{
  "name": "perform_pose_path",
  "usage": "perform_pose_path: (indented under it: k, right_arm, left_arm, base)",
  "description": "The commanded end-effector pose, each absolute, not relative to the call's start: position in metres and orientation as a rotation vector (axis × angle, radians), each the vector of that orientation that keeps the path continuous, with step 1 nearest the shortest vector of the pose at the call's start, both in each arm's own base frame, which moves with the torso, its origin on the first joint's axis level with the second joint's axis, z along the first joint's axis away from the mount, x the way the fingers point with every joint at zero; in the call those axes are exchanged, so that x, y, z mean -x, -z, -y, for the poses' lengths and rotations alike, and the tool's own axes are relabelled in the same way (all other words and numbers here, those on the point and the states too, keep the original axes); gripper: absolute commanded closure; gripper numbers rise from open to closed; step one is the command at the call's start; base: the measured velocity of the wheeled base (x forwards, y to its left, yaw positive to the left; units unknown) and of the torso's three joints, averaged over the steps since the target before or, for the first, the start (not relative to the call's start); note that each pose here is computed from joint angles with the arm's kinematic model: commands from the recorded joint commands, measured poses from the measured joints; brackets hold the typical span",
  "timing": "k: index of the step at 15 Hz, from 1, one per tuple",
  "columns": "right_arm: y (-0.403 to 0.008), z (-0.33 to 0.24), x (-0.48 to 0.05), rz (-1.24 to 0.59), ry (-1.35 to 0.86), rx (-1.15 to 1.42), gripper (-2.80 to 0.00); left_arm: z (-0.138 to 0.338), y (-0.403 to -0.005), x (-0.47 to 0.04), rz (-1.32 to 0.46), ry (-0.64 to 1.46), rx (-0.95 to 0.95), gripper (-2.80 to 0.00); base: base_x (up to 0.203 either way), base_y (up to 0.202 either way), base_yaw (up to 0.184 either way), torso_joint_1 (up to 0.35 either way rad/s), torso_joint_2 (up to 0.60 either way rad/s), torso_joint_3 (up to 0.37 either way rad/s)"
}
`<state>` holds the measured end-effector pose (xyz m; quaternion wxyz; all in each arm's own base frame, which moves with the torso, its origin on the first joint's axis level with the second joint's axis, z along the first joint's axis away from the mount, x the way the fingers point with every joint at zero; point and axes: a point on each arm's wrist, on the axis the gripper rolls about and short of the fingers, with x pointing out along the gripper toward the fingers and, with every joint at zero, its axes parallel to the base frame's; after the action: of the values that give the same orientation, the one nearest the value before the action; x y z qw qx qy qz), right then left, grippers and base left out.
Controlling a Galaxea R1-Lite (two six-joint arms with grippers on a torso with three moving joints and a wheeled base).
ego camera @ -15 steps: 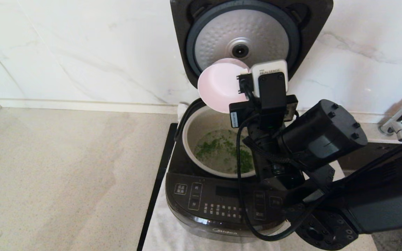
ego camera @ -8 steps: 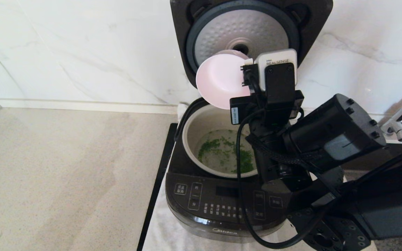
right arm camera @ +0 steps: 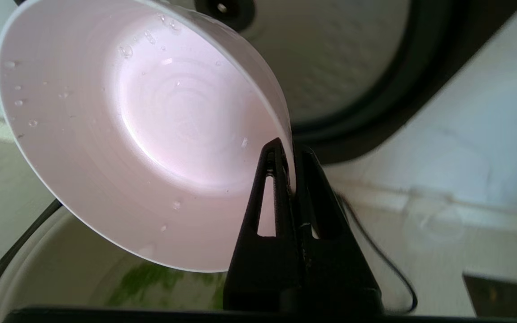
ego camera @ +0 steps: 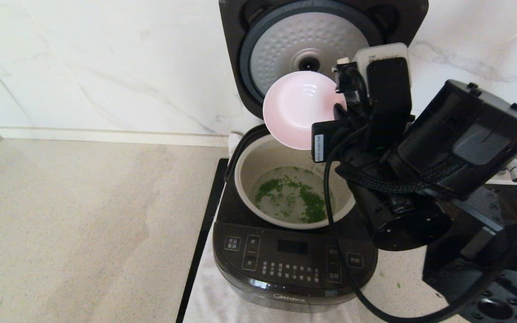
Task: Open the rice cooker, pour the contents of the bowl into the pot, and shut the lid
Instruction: Pour the water from the bowl into the rice cooker, then place the bowl on the table
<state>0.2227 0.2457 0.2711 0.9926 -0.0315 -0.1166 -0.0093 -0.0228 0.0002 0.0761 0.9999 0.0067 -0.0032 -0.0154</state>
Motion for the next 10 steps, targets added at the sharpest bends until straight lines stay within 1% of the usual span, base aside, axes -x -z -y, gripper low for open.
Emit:
perform_pose_path:
  k: [1,3,6,8,10]
  right_arm:
    - [-0.299,-0.216,-0.199,0.17,-0.001,0.009,0.0]
    - [-0.31,-0.191,-0.181,0.096,-0.026,-0.002,0.0]
    - [-0.316,-0.151,-0.159,-0.02,-0.058,-0.025,0.0]
    - [-0.314,-0.114,-0.145,-0.133,-0.062,-0.032,0.0]
    - [-0.308,-0.078,-0.143,-0.238,-0.004,-0.056,0.0]
  left_arm:
    - [0.0,-0.076,0.023,0.006,0.031,-0.014,0.0]
    - [0.0,-0.076,0.023,0.006,0.031,-0.014,0.0]
    - [0.0,-0.076,0.023,0.006,0.031,-0.014,0.0]
    - [0.0,-0.076,0.023,0.006,0.031,-0.014,0.0]
    - [0.0,-0.076,0.023,0.006,0.031,-0.014,0.0]
  base:
    - [0.0,0.0,0.0,0.0,0.0,0.0]
    - [0.0,0.0,0.0,0.0,0.0,0.0]
    - [0.0,0.0,0.0,0.0,0.0,0.0]
    - [0.0,0.0,0.0,0.0,0.0,0.0]
    - [0.0,0.0,0.0,0.0,0.0,0.0]
